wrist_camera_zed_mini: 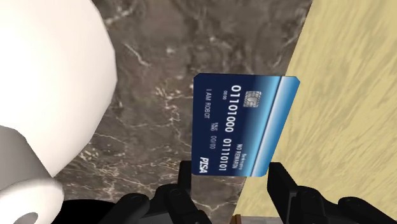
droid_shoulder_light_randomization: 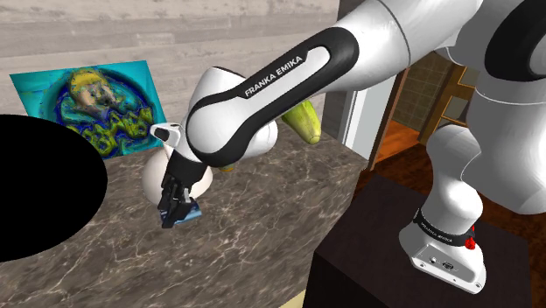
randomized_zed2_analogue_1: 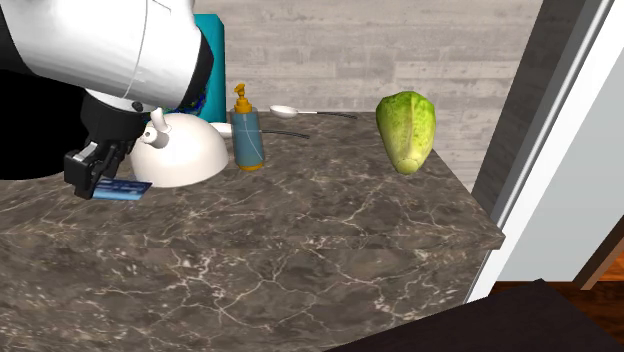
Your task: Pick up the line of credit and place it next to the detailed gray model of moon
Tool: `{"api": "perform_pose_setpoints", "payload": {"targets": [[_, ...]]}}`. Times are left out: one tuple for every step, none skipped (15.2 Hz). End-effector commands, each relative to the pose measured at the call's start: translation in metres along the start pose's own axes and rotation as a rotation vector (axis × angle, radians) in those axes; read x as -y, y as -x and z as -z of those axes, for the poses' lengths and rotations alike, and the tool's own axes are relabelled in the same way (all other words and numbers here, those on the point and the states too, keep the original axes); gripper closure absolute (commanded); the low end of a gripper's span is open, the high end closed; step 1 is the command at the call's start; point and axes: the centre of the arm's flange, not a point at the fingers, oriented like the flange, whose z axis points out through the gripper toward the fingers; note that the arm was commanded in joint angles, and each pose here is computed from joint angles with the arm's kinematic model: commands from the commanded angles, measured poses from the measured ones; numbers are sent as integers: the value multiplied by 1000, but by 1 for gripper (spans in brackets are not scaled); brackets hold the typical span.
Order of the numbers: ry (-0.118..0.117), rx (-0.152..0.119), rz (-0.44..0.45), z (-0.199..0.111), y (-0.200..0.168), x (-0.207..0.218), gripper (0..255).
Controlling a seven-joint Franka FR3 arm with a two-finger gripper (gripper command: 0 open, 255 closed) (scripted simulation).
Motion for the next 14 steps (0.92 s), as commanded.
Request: {"api": "perform_pose_setpoints", "payload": {"targets": [[0,0,0,-9,5,0,255],[0,0,0,-14,8,0,255],[0,0,0,-18,11,0,255],[0,0,0,-22,13,1,255],[0,0,0,-27,16,1,255],[0,0,0,-31,19,1,255],[0,0,0,-39,24,1,255],[0,0,0,-39,24,1,255],[0,0,0,-39,24,1,255],[0,0,0,-39,24,1,255],[0,0,0,-39,24,1,255],[0,0,0,-39,24,1,255],[0,0,0,-39,24,1,255],[0,0,0,-39,24,1,255]]}}
